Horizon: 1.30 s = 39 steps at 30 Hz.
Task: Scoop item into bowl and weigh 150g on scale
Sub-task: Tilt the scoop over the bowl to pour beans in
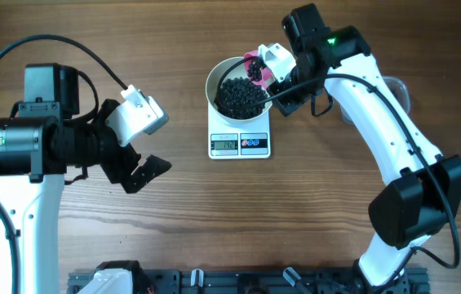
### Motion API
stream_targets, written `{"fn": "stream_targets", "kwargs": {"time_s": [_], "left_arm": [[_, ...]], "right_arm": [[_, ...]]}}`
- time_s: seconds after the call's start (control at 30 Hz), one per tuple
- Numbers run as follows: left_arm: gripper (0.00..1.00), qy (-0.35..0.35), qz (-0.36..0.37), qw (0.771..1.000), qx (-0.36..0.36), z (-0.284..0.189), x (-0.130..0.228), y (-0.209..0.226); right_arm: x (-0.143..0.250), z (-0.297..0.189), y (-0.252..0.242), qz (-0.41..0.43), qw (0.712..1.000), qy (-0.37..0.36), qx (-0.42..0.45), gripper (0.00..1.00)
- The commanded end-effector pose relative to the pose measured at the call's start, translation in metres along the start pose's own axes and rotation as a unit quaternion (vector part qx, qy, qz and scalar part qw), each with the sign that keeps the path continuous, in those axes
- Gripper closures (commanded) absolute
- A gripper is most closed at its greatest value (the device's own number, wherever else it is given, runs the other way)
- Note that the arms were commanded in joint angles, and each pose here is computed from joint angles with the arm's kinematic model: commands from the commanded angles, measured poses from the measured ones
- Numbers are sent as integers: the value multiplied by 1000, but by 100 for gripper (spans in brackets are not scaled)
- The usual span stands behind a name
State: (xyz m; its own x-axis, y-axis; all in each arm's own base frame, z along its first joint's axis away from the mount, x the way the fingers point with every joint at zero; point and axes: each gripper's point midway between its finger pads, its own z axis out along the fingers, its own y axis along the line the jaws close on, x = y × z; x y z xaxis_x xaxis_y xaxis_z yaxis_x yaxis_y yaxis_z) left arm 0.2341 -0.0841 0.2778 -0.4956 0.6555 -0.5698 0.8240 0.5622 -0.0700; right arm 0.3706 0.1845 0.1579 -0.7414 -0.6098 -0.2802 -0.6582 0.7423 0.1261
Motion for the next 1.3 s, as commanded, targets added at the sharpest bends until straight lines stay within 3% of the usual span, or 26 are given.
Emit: {"fn": "stream_targets", "kwargs": {"time_s": [0.0, 0.4, 0.53, 0.63, 0.77, 0.87, 0.97, 1.1, 1.2, 1.27], "left_arm": [[0, -9, 8, 1000, -7, -6, -4, -1], [0, -9, 8, 1000, -7, -6, -4, -1], [0, -9, 8, 1000, -7, -6, -4, -1], [0, -9, 8, 1000, -7, -6, -4, -1], [0, -9, 8, 1000, -7, -6, -4, -1], [0, -9, 8, 1000, -7, -6, -4, -1], [0, -9, 8, 1000, -7, -6, -4, -1], [0, -9, 8, 1000, -7, -6, -4, -1], [0, -9, 8, 1000, -7, -6, -4, -1], [0, -9, 8, 1000, -7, -6, -4, -1]], "right_arm": [[-10, -20, 4, 3, 999, -31, 11, 96], [-34, -27, 13, 50, 995, -81, -2, 96], [-31, -30, -2, 48, 995, -74, 53, 96], [-45, -30, 16, 38, 994, -102, 3, 96], [-32, -32, -7, 47, 993, -75, 77, 96], [-40, -30, 15, 40, 995, -92, 17, 96], [-25, -30, 7, 32, 996, -59, 52, 96], [-29, -29, 21, 23, 997, -68, 15, 96], [-17, -30, 0, 31, 996, -40, 79, 96], [-22, -29, 11, 45, 997, -54, 45, 96]]}}
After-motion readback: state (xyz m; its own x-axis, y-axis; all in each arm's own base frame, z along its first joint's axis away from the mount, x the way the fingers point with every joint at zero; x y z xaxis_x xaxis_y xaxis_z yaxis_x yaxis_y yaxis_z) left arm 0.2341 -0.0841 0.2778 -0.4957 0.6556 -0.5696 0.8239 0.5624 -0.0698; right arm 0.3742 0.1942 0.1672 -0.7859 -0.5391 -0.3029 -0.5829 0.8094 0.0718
